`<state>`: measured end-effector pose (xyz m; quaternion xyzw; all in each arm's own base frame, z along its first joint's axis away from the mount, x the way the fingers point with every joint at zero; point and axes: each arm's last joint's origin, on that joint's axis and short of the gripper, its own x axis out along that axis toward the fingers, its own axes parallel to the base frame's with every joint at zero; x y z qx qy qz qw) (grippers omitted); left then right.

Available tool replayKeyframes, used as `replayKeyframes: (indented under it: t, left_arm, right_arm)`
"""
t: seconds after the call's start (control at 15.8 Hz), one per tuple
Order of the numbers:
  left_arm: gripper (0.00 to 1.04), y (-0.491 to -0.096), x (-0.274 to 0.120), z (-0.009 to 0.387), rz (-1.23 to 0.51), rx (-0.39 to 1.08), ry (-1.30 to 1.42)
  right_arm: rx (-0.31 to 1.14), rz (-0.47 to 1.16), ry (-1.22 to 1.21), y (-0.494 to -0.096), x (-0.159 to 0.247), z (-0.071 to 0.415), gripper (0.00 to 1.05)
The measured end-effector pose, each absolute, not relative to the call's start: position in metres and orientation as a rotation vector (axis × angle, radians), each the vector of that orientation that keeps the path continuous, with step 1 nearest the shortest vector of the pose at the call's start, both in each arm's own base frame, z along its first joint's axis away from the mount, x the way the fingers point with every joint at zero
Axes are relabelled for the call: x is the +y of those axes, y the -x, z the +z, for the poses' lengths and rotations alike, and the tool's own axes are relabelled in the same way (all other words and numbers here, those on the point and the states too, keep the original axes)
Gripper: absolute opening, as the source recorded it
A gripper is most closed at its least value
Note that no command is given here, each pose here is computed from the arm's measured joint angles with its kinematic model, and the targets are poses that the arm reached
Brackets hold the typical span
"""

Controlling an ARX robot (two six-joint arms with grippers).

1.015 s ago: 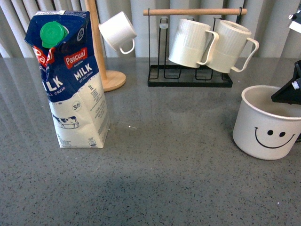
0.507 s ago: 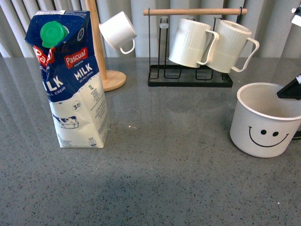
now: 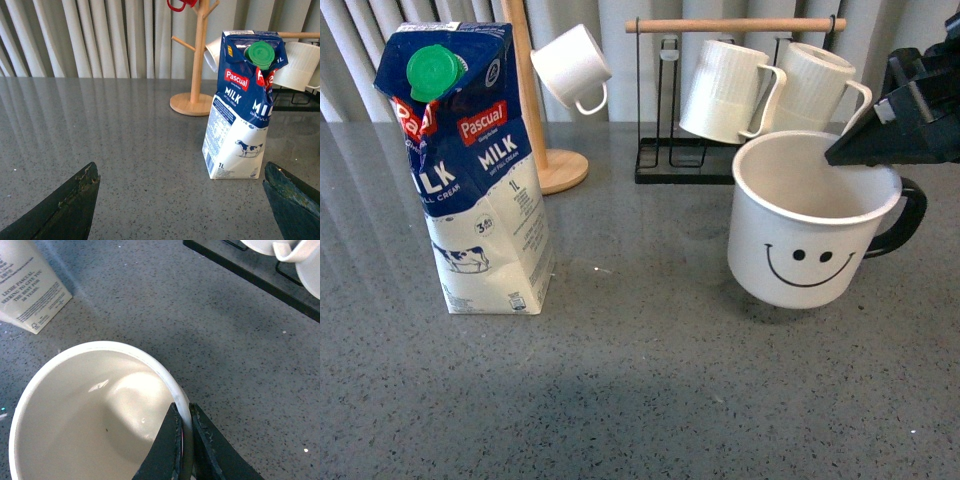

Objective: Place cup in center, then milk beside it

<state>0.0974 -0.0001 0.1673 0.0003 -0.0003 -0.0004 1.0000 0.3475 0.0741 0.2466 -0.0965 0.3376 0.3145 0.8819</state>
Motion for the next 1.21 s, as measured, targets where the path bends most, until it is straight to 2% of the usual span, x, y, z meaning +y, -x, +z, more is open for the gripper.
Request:
replayKeyframes:
  t: [0.7,0.76,0.82,0.89,1.21]
  left_arm:
    - [0.98,-0.097,0.0,0.167,-0.001,-0.001,-0.001]
    - [0.98,-0.097,0.0,0.167,-0.001,-0.001,-0.001]
    - [0.98,-0.097,0.0,0.167,-0.001,-0.001,-0.001]
    - [0.98,-0.097,0.0,0.167,-0.001,-0.001,-0.001]
    - [0.98,-0.097,0.0,0.167,-0.001,-0.001,-0.001]
  right_arm:
    - [0.757,0.744,0.258,-0.357,0.096,0.216,0.03]
    - [0.363,0.643,0.245,-0.339,0.075,0.277,0.99]
    - [0.168,0.467,0.106,-0.306,0.038,0.311,0.98]
    - [0.116,0.401,0.068,-0.293,0.027,0.316,0.98]
    - [0.013,0.273,0.002,-0.252,0.007,0.321,0.98]
